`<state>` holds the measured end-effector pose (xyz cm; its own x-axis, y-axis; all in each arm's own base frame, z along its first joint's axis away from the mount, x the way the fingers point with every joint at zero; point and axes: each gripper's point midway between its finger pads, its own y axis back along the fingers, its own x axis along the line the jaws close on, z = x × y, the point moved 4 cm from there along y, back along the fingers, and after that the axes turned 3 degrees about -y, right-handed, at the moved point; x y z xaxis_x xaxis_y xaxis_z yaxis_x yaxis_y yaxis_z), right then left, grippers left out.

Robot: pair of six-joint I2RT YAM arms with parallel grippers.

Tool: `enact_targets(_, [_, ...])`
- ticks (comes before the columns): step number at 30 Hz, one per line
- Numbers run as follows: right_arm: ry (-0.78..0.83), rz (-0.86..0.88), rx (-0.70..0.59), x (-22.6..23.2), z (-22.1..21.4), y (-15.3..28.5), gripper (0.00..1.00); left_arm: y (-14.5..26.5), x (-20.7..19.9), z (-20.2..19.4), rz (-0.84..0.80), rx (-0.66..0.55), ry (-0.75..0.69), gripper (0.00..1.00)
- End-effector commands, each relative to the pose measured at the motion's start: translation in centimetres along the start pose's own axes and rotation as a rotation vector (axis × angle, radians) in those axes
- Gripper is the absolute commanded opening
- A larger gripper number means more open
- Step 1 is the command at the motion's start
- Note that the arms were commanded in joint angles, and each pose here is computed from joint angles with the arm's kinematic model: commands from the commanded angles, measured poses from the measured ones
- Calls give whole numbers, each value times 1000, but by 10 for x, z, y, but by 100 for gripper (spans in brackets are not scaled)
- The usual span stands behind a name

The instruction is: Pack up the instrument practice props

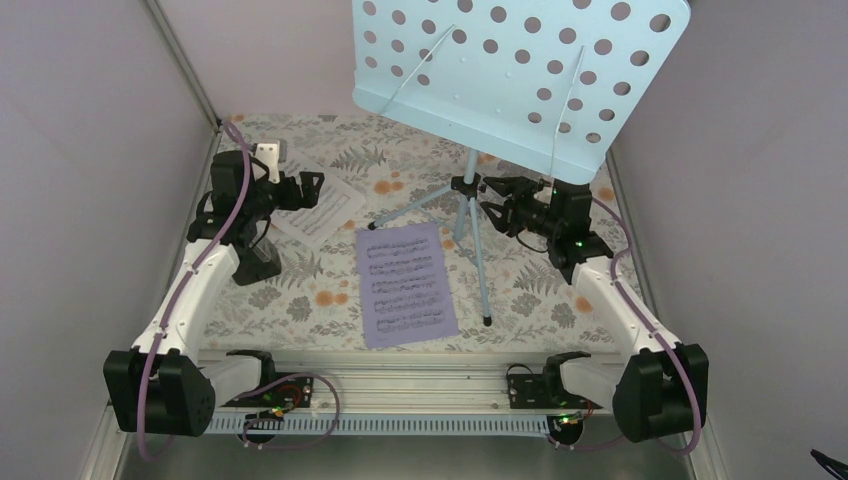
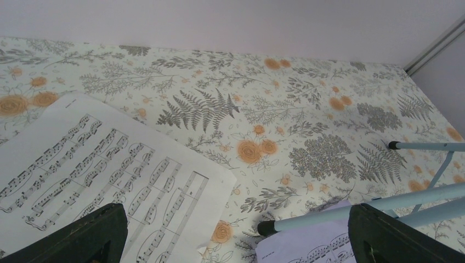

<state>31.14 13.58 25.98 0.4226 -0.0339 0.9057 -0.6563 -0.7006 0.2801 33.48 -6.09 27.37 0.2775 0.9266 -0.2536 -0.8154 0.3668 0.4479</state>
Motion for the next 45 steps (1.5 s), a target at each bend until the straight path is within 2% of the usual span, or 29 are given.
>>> enact_targets(1, [-35, -4, 25, 13, -8, -2, 50, 6, -4, 7, -22, -38, -5, 100])
enact_targets(4, [-40, -4, 14, 16, -7, -2, 38, 6, -5, 7, -23, -38, -6, 100])
enact_targets(9, [-49, -5, 20, 18, -7, -5, 27, 7, -5, 8, -24, -41, -6, 100])
enact_targets(15, [-56, -15, 23, 15, -5, -9, 25, 7, -5, 8, -25, -42, -6, 100])
enact_targets(19, [-53, -18, 32, 14, -4, -12, 5, 8, -6, 8, -26, -43, -6, 100])
enact_targets(27, [-44, -7, 32, 7, -4, -11, 6, 7, -5, 7, -25, -42, -7, 100])
enact_targets(30, [-25, 10, 34, 7, -4, -11, 34, 7, -5, 7, -26, -41, -7, 100])
enact_targets(31, [-17, 15, 34, 7, -4, -11, 36, 7, -5, 7, -25, -39, -6, 100])
enact_targets(32, [-10, 22, 34, 7, -4, -10, 32, 6, -5, 7, -25, -39, -5, 100])
enact_targets(34, [-4, 27, 38, 5, -3, -11, 12, 6, -5, 6, -26, -37, -5, 100])
enact_targets(35, [1, 31, 38, 4, -3, -11, 5, 6, -5, 6, -26, -36, -5, 100])
enact_targets(41, [104, 87, -7, -6, 2, -8, 4, 5, -4, 6, -23, -35, -6, 100])
enact_targets(45, [323, 180, -82, -7, 8, -1, 4, 4, -4, 5, -26, -32, -9, 100])
